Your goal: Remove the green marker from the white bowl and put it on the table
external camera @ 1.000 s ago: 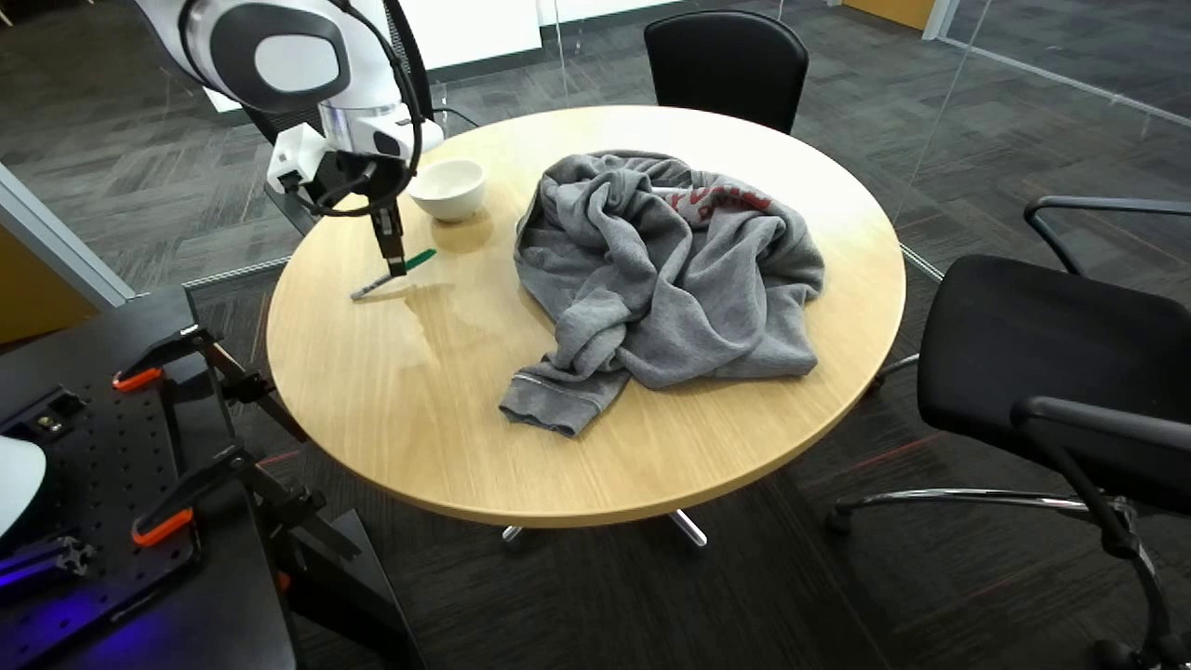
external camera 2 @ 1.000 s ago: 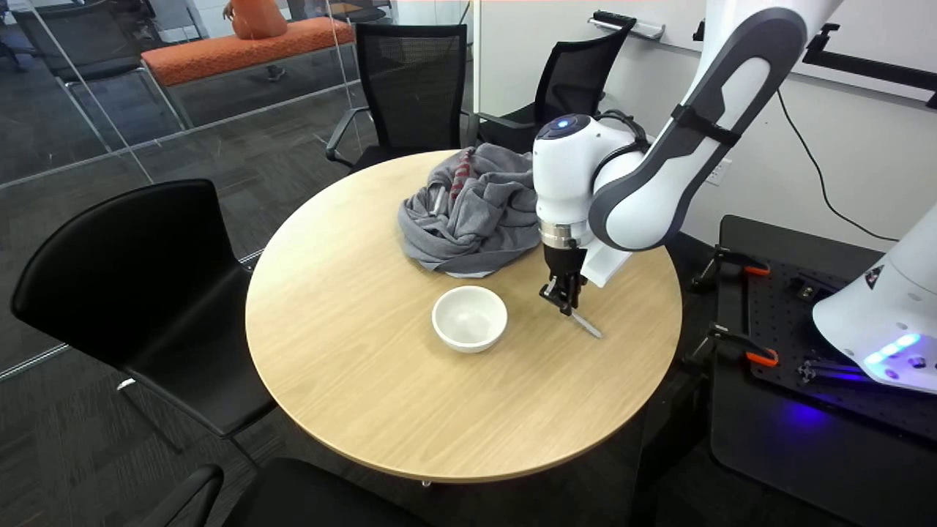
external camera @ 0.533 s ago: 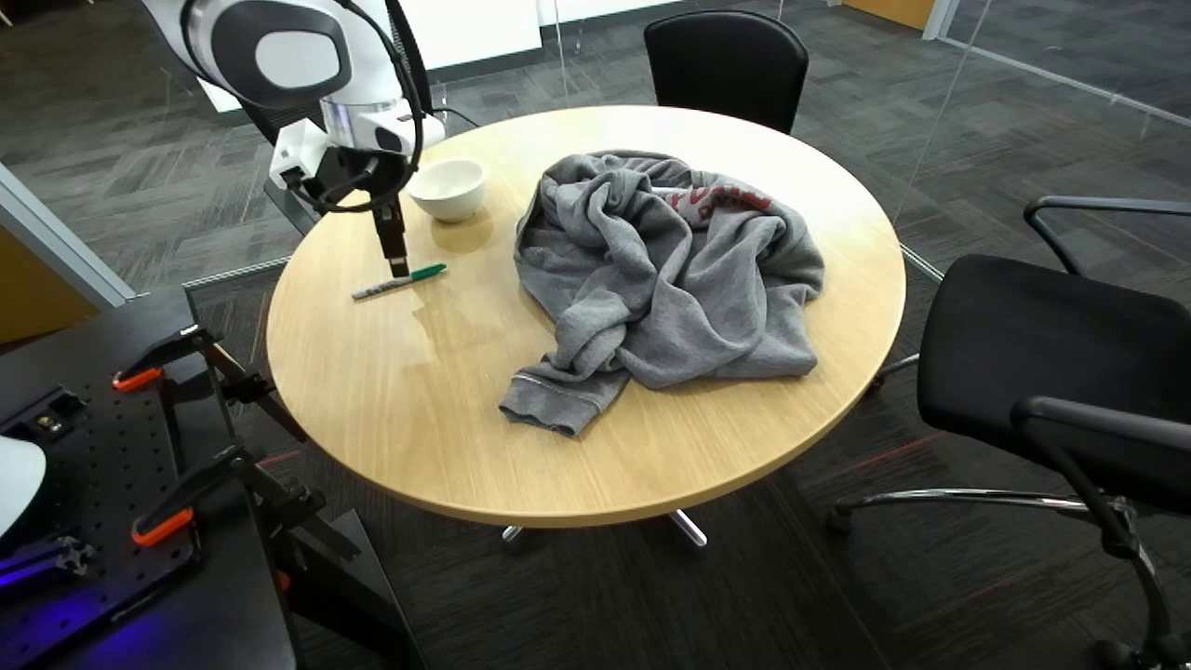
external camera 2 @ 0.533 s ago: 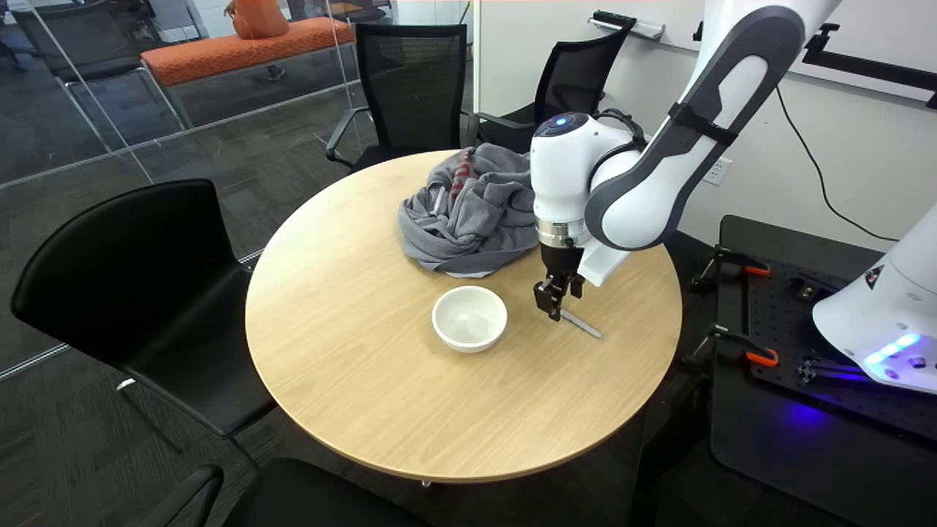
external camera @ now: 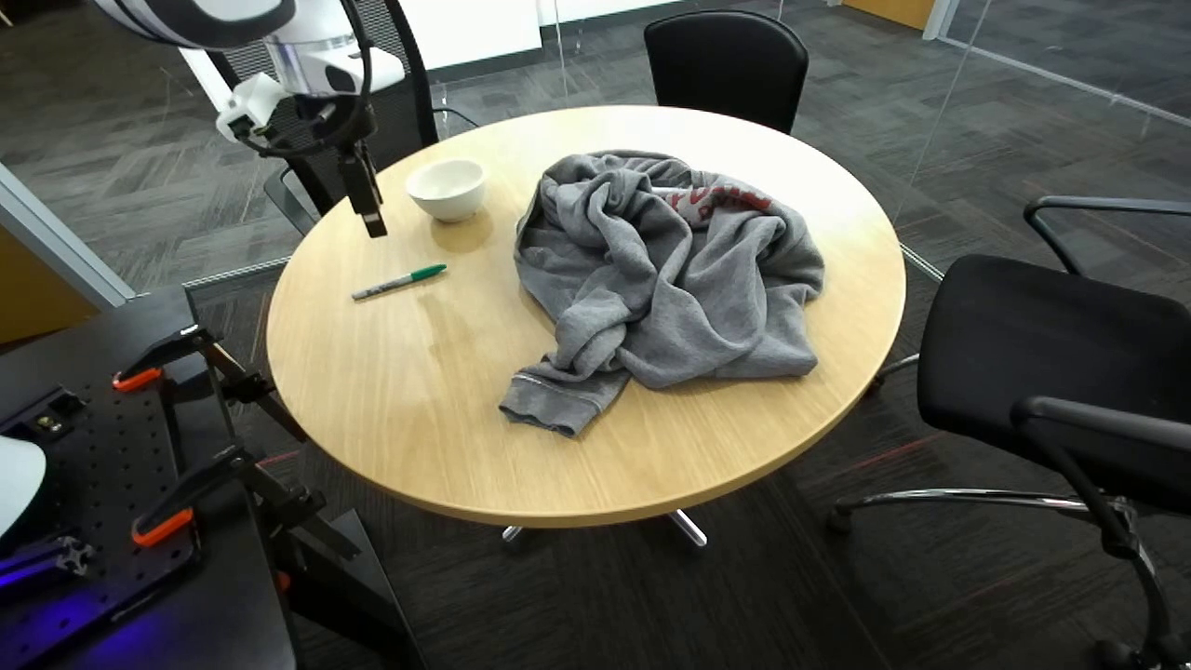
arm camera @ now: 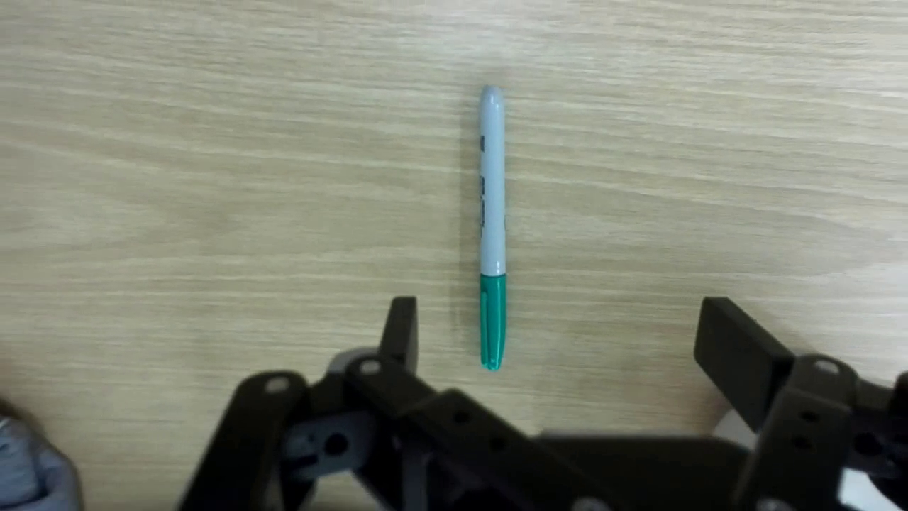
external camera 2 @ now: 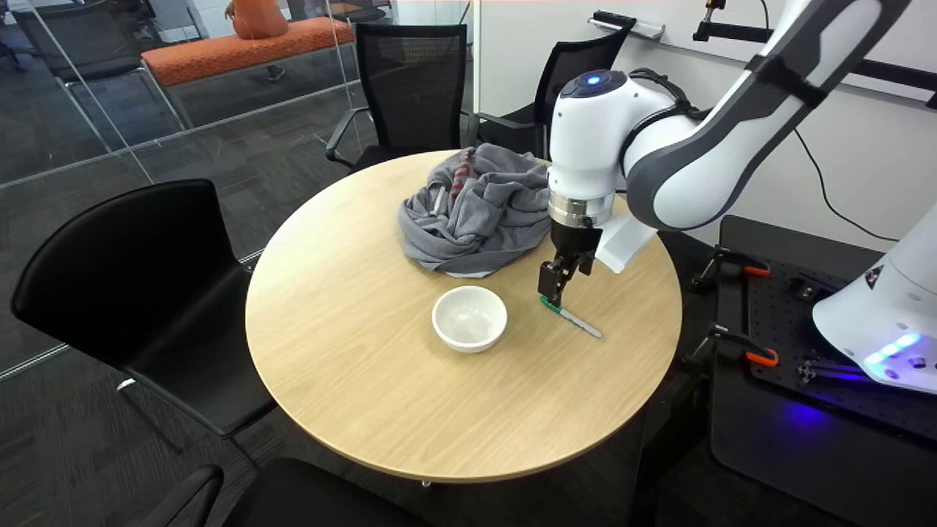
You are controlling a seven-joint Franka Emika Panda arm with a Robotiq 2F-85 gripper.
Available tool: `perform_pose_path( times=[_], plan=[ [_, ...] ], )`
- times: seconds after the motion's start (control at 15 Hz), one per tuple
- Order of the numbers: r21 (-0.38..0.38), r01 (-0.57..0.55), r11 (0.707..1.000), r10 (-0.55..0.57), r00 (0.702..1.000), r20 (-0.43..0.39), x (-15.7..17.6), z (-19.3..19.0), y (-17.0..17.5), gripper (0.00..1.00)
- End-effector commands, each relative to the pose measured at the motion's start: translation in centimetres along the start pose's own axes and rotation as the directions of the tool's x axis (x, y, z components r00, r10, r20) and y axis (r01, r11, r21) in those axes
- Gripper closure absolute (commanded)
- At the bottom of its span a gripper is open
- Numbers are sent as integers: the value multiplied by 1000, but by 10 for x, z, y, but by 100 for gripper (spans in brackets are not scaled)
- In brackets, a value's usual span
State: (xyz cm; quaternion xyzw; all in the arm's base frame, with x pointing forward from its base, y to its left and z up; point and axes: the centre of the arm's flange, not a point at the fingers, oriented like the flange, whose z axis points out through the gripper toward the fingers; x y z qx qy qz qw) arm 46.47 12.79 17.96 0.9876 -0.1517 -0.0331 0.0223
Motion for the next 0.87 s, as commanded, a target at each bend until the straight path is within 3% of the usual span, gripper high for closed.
perform_pose_path(
  times=[0.0,0.2,0.27,0.8],
  plan=[
    [-15,-22,1000,21,998,-63,-31,-38,5,0],
    [-16,-27,1000,25,994,-109,-42,-53,6,0],
    [-15,-12,1000,11,997,-80,-23,-36,-1,0],
    [-12,-15,1000,14,995,-95,-32,-45,3,0]
  ],
)
